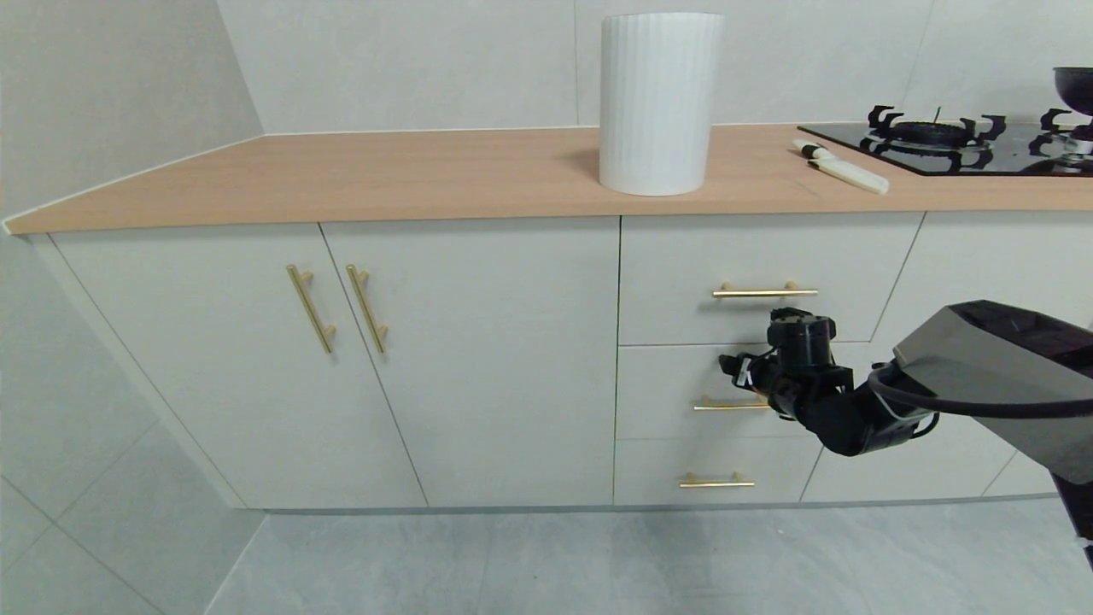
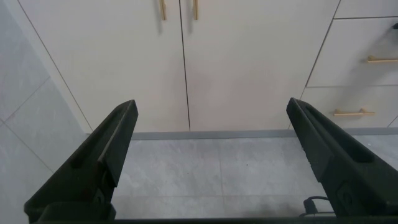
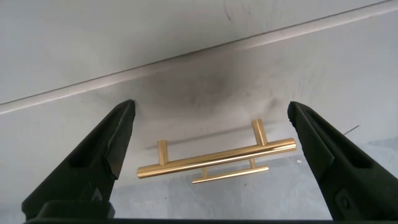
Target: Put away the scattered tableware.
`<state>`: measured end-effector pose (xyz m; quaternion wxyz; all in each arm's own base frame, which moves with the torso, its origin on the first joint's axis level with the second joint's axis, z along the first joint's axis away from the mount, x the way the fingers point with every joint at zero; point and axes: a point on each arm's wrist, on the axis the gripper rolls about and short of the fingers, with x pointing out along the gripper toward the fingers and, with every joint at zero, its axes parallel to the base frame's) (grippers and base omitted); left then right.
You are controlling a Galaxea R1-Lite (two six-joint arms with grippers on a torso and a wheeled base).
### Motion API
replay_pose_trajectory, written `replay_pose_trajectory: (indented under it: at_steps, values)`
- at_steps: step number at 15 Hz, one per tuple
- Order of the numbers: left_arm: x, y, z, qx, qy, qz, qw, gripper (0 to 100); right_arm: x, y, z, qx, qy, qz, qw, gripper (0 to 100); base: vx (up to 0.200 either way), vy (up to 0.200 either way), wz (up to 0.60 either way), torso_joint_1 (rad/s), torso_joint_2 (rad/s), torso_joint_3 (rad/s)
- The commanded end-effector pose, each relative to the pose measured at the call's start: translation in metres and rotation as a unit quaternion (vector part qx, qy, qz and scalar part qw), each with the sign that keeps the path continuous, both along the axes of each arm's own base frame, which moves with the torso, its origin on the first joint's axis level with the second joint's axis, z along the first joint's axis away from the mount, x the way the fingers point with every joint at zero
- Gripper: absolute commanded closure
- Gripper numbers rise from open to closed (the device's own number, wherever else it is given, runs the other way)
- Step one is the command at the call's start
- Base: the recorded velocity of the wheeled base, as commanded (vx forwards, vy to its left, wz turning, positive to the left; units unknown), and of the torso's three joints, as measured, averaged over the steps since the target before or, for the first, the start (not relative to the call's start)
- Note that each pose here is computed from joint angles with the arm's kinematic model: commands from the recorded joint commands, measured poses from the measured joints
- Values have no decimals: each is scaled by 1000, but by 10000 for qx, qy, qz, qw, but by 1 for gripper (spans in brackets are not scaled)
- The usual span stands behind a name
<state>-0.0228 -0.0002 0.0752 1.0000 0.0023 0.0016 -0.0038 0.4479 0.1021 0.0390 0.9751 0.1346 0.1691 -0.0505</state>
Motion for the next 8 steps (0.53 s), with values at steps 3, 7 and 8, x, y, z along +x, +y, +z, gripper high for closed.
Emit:
replay_pose_trajectory:
  at_steps: [3,7,8]
  values:
    - [0,0,0,0,-1,0,10000,0,2,-1,0,41,-61,-34,10000,0,0,0,0,0,0,0]
    - [0,0,0,0,-1,0,10000,0,-19,-4,15,35,74,69,9999,0,0,0,0,0,0,0]
    - [0,0,0,0,-1,0,10000,0,-29,-4,24,75,133,236,9996,0,0,0,0,0,0,0]
